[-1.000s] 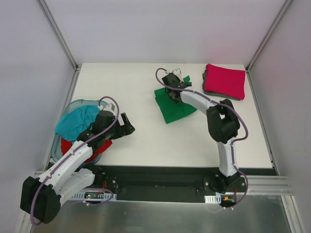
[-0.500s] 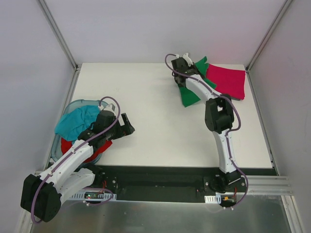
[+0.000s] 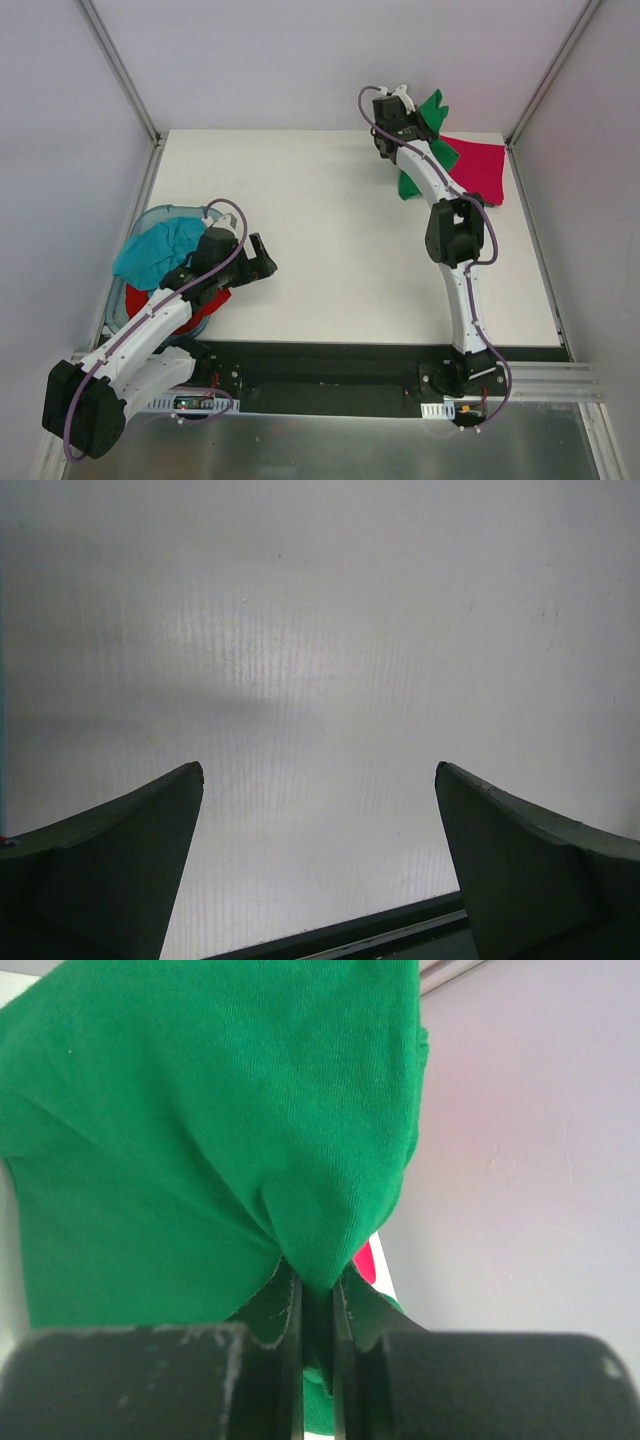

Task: Fold and stack the t-shirts
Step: Put the neatly folded tshirt into the corner of the board with the right arm

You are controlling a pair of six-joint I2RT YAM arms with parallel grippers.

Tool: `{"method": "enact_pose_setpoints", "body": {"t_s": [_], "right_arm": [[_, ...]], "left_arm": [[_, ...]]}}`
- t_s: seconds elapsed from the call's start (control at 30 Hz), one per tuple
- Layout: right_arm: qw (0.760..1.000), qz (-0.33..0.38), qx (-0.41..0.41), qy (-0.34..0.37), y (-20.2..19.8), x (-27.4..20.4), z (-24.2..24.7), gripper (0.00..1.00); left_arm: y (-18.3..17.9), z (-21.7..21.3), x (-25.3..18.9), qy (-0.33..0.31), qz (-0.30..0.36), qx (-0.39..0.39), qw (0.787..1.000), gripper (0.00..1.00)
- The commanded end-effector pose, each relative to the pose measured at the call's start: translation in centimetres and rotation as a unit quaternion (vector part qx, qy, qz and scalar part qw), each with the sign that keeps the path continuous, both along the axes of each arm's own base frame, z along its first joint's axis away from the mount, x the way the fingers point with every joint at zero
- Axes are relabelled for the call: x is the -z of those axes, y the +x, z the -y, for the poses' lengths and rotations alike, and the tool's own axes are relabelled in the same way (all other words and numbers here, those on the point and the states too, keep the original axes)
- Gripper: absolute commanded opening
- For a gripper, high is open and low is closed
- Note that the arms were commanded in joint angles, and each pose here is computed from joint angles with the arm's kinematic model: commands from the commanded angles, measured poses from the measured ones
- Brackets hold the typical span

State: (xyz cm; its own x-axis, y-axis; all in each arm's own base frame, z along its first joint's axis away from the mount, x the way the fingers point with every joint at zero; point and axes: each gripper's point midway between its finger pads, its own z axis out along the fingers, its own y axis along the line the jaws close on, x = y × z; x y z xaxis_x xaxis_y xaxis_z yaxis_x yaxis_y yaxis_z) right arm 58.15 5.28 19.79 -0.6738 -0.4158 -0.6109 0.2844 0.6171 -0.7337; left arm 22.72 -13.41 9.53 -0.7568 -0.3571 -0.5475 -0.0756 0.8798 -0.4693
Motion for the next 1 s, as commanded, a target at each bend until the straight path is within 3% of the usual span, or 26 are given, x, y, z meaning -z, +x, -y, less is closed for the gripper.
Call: {"method": "enact_pose_setpoints", "body": {"t_s": [0.0,0.97], "right_arm": [[0.997,0.072,0.008,0.021,0.8,-4.9,0.2,0.0],[0.984,0.162,0.02,0.07,-0.1,-12.4,2.6,0.0]], "left_arm": [[0.6,-0.1,-1.3,-0.002,0.021,-0.002,1.0,0.99],[0.6,0.0,-1.2,-0.002,0.019,-0.002,1.0,0.99]]}}
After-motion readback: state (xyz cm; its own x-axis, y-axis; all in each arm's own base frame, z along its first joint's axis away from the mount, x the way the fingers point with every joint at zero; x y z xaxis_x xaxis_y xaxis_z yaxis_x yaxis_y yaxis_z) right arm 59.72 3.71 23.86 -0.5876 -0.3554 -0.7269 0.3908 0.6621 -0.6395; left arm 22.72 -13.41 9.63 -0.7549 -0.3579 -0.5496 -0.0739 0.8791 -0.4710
